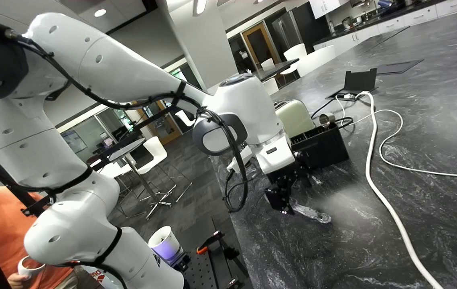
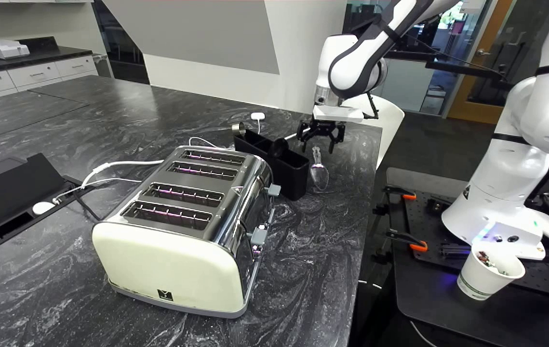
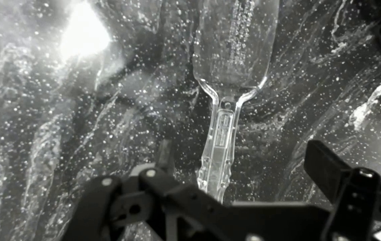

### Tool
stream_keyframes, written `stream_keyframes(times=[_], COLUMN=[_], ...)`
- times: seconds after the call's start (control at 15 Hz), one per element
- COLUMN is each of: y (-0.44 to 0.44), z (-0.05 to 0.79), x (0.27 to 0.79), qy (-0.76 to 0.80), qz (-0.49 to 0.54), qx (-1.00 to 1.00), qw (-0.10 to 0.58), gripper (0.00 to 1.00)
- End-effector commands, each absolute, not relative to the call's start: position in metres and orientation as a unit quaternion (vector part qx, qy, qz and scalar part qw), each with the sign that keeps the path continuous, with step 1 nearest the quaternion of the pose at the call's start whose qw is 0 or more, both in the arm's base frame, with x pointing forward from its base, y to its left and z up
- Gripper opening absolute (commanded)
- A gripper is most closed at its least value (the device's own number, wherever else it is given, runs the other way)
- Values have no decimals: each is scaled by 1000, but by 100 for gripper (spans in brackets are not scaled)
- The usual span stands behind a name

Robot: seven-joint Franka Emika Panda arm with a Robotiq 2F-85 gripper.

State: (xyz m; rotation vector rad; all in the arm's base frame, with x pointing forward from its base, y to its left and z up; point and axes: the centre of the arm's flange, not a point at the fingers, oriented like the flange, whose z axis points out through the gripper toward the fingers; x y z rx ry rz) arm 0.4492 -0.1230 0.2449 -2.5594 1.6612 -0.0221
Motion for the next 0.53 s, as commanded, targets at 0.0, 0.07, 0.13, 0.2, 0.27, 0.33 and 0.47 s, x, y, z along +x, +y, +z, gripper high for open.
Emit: stream_keyframes(times=[0.0, 0.07, 0.13, 0.2, 0.27, 0.33, 0.47], y=[-123, -123, -123, -122, -121, -120, -118], z=[229, 226, 224, 221, 220, 218, 216], x=[448, 447, 447, 447, 447, 447, 448], qy=[552, 552, 552, 551, 551, 549, 547], qz=[-5, -3, 0, 1, 2, 3, 3], qx=[-833, -832, -833, -834, -834, -835, -836], qw=[45, 42, 41, 39, 38, 37, 36], gripper=[100, 100, 100, 100, 100, 100, 100])
